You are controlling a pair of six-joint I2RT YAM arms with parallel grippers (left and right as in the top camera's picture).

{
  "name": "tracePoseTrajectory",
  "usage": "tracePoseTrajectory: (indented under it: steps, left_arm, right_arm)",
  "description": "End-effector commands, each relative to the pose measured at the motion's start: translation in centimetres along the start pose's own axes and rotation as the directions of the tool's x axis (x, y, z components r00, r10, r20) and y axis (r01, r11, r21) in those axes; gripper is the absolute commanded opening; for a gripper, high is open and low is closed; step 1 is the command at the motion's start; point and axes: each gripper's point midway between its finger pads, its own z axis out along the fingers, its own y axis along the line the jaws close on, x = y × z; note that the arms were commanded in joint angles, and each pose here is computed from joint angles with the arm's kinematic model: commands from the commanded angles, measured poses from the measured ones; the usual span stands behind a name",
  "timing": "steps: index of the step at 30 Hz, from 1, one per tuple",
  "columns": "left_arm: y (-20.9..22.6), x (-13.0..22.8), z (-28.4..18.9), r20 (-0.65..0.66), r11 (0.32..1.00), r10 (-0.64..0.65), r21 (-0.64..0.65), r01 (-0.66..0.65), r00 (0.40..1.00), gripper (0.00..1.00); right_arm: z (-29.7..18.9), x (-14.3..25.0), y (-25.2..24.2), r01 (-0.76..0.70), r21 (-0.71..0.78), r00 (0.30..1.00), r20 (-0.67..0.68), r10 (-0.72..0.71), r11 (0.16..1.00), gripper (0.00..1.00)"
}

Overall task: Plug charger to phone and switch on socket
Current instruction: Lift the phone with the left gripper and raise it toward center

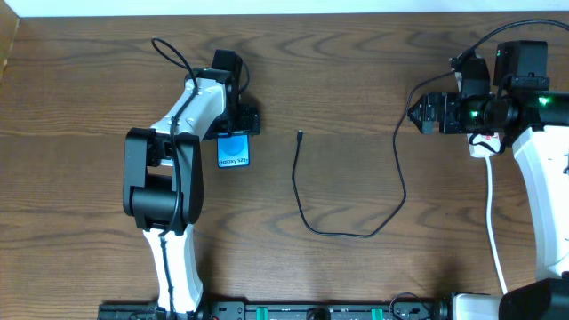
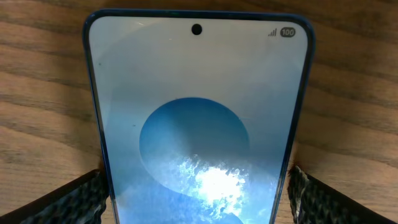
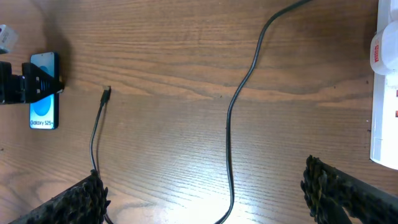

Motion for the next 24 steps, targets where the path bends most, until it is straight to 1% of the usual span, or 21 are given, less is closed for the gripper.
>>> tracePoseTrajectory:
  steps: [1,3,6,8,9,12,14,16,19,24]
  left_arm:
    - [-0.1,1.7,2.8,-0.090,0.999,-0.017,0.034,0.020,0.996,0.94]
    - [-0.2,2.2,3.3,-0.115,0.999,-0.017,0.036,0.021,0.993,0.93]
    - [-0.1,2.3,3.4,-0.121,0.999,-0.017,0.034,0.021,0.993,0.85]
    - [-0.1,2.4,3.4,-0.124,0.999,-0.017,0.034,0.022,0.992,0.77]
    - [-0.1,2.4,3.4,-0.126,0.999,-0.017,0.033,0.022,0.992,0.75]
    - [-0.1,2.5,3.4,-0.130,0.999,-0.017,0.032,0.022,0.991,0.73]
    - [-0.1,2.5,3.2,-0.127,0.999,-0.018,0.033,0.022,0.992,0.70]
    - [-0.1,2.3,2.9,-0.122,0.999,-0.019,0.034,0.023,0.992,0.69]
    - [-0.3,1.4,0.9,-0.098,0.999,-0.019,0.040,0.023,0.995,0.68]
    - [-0.6,-0.1,-3.6,-0.003,0.998,-0.023,0.066,0.023,1.000,0.68]
  right_arm:
    - [0.2,0.1,0.2,0.018,-0.005,1.000,-0.011,-0.018,1.000,0.99]
    - [0.2,0.1,0.2,0.018,-0.005,1.000,-0.011,-0.018,1.000,0.99]
    - [0.2,0.1,0.2,0.019,-0.005,1.000,-0.009,-0.019,1.000,0.99]
    - [0.2,0.1,0.2,0.019,-0.005,1.000,-0.009,-0.019,1.000,0.99]
    - [0.2,0.1,0.2,0.019,-0.005,1.000,-0.009,-0.019,1.000,0.99]
    - [0.2,0.0,0.2,0.019,-0.005,1.000,-0.008,-0.019,1.000,0.99]
    - [0.2,0.0,0.2,0.020,-0.005,1.000,-0.006,-0.020,1.000,0.99]
    - [0.2,-0.1,0.2,0.021,-0.005,1.000,-0.003,-0.021,1.000,0.99]
    - [0.2,-0.2,0.2,0.023,-0.005,1.000,0.001,-0.023,1.000,0.99]
    - [0.2,-0.4,0.2,0.025,-0.005,1.000,0.009,-0.025,1.000,0.99]
